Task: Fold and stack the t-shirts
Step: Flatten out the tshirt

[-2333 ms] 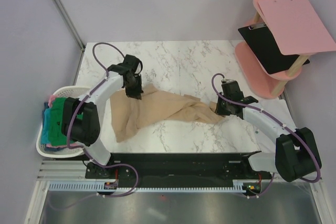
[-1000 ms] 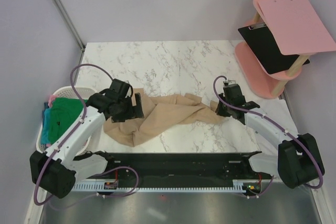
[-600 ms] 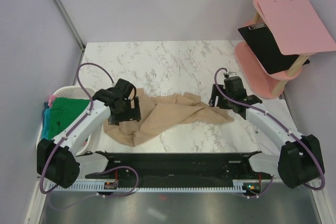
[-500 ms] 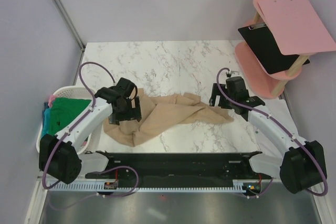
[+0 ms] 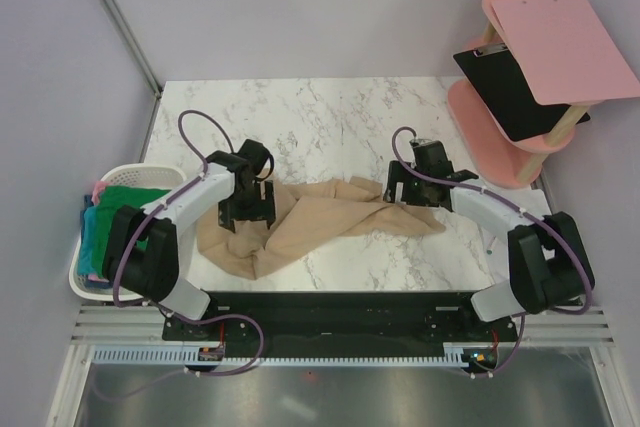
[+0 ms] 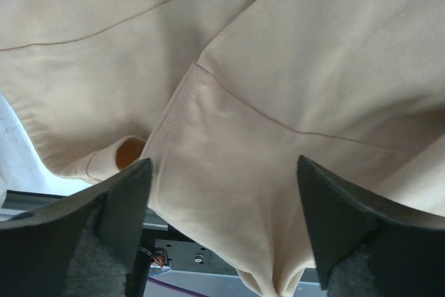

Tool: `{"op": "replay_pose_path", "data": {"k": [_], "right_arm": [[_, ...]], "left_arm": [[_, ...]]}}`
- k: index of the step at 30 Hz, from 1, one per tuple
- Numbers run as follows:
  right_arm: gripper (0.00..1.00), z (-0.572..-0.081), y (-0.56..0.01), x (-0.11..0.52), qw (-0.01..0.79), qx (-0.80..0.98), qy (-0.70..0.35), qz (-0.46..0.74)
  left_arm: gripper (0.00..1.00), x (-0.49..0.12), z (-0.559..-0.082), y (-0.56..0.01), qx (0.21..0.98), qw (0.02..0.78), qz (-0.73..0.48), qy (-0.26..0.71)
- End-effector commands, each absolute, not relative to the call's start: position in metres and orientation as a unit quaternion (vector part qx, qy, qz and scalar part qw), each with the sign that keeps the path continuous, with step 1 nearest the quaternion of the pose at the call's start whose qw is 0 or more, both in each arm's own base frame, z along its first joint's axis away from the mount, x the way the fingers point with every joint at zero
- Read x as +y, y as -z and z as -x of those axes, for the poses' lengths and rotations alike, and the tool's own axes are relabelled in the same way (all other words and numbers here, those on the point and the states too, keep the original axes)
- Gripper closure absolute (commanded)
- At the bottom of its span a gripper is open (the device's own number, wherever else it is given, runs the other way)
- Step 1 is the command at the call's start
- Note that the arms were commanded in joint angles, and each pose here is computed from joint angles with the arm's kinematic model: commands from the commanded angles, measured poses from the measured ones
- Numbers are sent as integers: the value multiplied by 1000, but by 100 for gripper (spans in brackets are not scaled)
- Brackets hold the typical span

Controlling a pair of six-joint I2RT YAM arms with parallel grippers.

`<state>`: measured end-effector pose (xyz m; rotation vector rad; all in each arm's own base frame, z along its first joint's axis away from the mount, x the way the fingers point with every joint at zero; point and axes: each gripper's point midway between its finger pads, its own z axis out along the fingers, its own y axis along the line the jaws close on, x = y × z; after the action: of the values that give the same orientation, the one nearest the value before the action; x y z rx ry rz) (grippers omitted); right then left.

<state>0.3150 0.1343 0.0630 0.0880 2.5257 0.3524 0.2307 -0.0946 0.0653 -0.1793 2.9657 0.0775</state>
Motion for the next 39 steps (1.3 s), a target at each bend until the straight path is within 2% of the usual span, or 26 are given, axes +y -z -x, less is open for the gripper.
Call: {"op": "replay_pose_path", "data": {"k": [1, 2, 3, 4, 5, 6, 7, 12, 21, 23, 26, 27, 28, 30, 31, 32, 34, 39], "right_arm": [[9, -325, -67, 171, 278, 937, -210, 2], [15, -324, -64, 175, 269, 938, -218, 11], [23, -323, -64, 178, 266, 937, -225, 16], [51, -320, -65, 184, 260, 935, -239, 22], [73, -320, -66, 185, 261, 934, -242, 26], [90, -320, -67, 186, 260, 934, -243, 27], [100, -321, -69, 186, 261, 934, -243, 27], [100, -335, -86, 187, 287, 927, -239, 31], [100, -412, -171, 196, 412, 881, -231, 13], [100, -413, -201, 194, 448, 861, -240, 14], [100, -392, -209, 182, 458, 858, -232, 10], [100, -383, -204, 178, 452, 862, -229, 3], [100, -364, -187, 169, 436, 872, -222, -7], [100, -336, -160, 163, 400, 888, -223, -27], [100, -313, -132, 154, 374, 902, -214, -37], [100, -299, -116, 147, 353, 912, -202, -48], [100, -268, -82, 134, 313, 928, -185, -77], [100, -234, -53, 125, 268, 939, -181, -116]], "left_arm": [[21, -100, -244, -65, 995, 94, 38, -14], [45, -102, -243, -64, 995, 92, 36, -8], [60, -102, -243, -64, 995, 93, 33, -5], [73, -104, -244, -65, 995, 94, 33, 0], [98, -106, -245, -66, 995, 98, 31, 6], [98, -107, -246, -67, 995, 99, 29, 9], [98, -107, -248, -67, 995, 100, 27, 11], [98, -102, -266, -81, 991, 128, 29, 8], [98, -79, -311, -116, 983, 177, 48, -13], [98, -80, -316, -125, 981, 187, 52, -8], [97, -84, -316, -131, 980, 194, 54, 5], [87, -85, -314, -132, 979, 195, 55, 9], [70, -86, -312, -131, 979, 195, 56, 12], [57, -90, -310, -129, 979, 194, 58, 25], [36, -91, -307, -123, 980, 187, 58, 29], [29, -95, -308, -120, 980, 186, 60, 40], [22, -100, -306, -107, 982, 170, 57, 49], [22, -131, -318, -95, 976, 172, 44, 128]]}}
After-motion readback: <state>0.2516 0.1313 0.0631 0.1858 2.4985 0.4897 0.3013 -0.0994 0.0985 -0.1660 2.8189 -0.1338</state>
